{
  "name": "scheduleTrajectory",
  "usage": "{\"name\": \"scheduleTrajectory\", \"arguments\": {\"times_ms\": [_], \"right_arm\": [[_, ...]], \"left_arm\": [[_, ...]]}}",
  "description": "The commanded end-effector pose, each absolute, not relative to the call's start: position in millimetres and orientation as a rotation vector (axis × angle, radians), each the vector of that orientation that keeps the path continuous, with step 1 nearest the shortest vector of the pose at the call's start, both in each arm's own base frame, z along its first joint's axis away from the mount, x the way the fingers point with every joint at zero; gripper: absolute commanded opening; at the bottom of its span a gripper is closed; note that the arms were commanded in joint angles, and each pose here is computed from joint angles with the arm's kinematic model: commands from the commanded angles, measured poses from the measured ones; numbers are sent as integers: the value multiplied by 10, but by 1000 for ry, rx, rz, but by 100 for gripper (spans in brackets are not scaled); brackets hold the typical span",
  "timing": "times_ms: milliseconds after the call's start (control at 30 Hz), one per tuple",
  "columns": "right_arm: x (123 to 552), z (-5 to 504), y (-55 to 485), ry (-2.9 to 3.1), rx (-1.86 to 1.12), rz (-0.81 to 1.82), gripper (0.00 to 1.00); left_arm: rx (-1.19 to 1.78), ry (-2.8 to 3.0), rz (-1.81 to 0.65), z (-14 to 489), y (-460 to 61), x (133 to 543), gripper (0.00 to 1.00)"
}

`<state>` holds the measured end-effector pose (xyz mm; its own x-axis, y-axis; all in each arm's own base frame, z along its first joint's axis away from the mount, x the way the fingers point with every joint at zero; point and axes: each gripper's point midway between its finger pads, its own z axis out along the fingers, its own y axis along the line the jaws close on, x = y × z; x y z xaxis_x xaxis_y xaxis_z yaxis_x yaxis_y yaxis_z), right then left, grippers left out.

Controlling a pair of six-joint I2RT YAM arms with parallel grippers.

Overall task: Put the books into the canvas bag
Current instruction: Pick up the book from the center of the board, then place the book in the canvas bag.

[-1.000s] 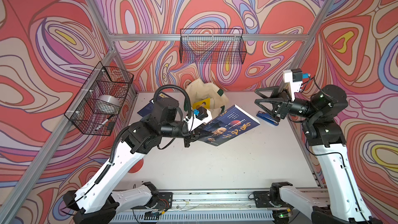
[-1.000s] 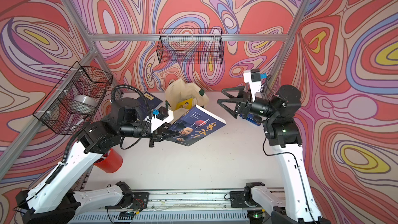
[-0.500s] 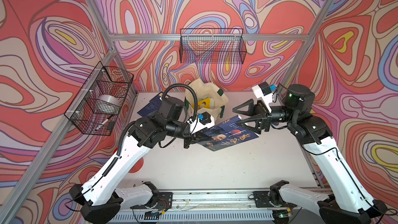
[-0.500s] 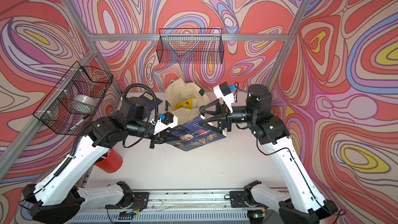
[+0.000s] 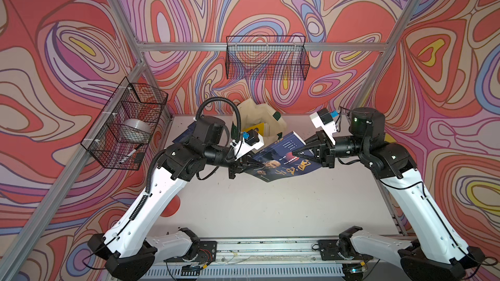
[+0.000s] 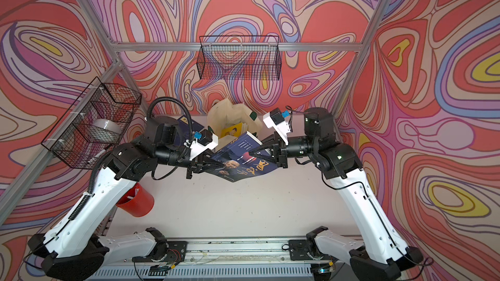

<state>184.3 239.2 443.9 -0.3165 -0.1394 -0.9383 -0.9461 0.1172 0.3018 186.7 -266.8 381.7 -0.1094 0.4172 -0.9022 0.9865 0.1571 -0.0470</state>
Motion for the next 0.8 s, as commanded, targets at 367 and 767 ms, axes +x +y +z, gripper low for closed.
{"name": "scheduleTrajectory", "arguments": {"times_ms": [367, 767], "right_arm": [[2824, 5011, 2269, 1611, -676, 963, 0], [3966, 4952, 2169, 1699, -201, 826, 0]], "left_arm": [[812, 1582, -400, 4585, -2204, 2844, 98], [402, 1742, -228, 4438, -1528, 3399, 100]]}}
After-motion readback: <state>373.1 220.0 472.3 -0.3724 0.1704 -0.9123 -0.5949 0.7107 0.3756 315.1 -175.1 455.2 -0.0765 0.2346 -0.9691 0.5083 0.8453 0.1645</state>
